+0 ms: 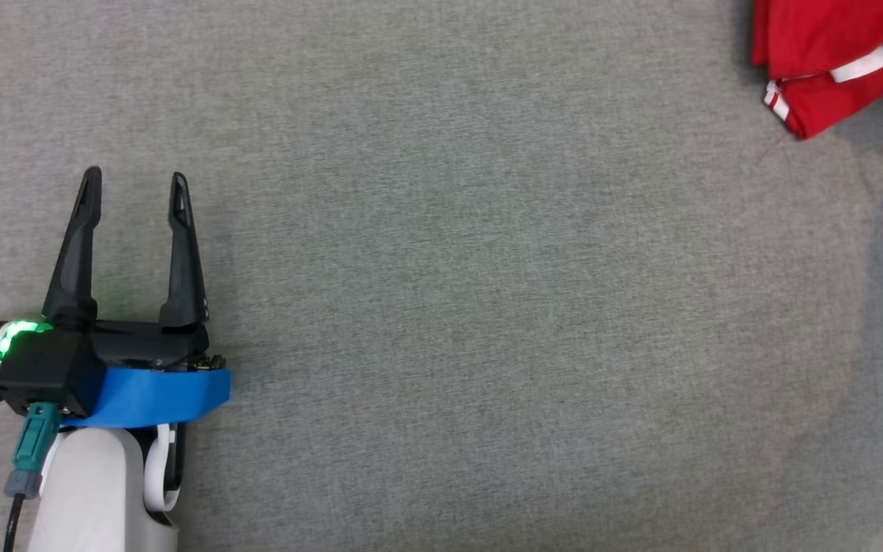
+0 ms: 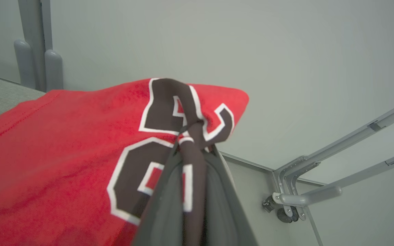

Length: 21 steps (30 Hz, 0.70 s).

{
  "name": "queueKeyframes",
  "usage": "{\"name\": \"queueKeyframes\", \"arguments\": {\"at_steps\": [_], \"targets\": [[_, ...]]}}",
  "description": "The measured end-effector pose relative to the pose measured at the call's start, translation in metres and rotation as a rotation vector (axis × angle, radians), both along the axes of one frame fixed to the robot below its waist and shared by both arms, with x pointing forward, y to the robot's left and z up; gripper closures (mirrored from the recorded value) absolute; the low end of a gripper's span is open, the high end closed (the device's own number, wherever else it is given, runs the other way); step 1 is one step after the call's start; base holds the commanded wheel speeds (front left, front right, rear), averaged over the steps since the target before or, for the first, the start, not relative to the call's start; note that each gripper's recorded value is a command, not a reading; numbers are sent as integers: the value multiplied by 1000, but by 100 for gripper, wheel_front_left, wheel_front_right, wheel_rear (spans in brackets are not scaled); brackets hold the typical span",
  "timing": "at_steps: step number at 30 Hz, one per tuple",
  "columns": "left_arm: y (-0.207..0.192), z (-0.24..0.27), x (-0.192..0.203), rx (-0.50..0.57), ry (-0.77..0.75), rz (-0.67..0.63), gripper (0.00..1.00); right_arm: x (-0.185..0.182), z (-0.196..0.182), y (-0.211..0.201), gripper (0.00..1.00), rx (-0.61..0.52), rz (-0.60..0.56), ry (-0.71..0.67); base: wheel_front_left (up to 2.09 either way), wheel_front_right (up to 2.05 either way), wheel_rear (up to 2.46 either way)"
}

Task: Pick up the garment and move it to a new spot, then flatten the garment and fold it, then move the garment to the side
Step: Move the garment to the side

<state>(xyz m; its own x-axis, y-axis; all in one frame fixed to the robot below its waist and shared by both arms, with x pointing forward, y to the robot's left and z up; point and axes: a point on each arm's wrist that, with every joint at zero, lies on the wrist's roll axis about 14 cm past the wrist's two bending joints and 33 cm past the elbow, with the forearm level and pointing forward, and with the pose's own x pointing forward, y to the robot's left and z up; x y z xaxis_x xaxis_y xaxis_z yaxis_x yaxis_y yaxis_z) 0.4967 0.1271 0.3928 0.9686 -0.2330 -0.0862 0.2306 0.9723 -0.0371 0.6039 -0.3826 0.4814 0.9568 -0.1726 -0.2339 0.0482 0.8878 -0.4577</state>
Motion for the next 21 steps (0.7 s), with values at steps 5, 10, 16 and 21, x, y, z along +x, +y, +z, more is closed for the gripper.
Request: {"name": "queueKeyframes", "arguments": {"at_steps": [5,10,16,21], "targets": [[-8,2,4,-12,-14,-20,0,-10,1,-28,100,-25,-72,50,0,0,0],[-11,-1,6,-13,-14,-30,0,-8,-1,-35,0,-21,-99,63,0,0,0],[-8,1,8,-9,-18,-25,0,-2,2,-37,0,-27,-110,45,0,0,0],[-3,9,6,-8,-27,-3,0,-2,17,-32,0,-50,-80,-8,0,0,0]]}}
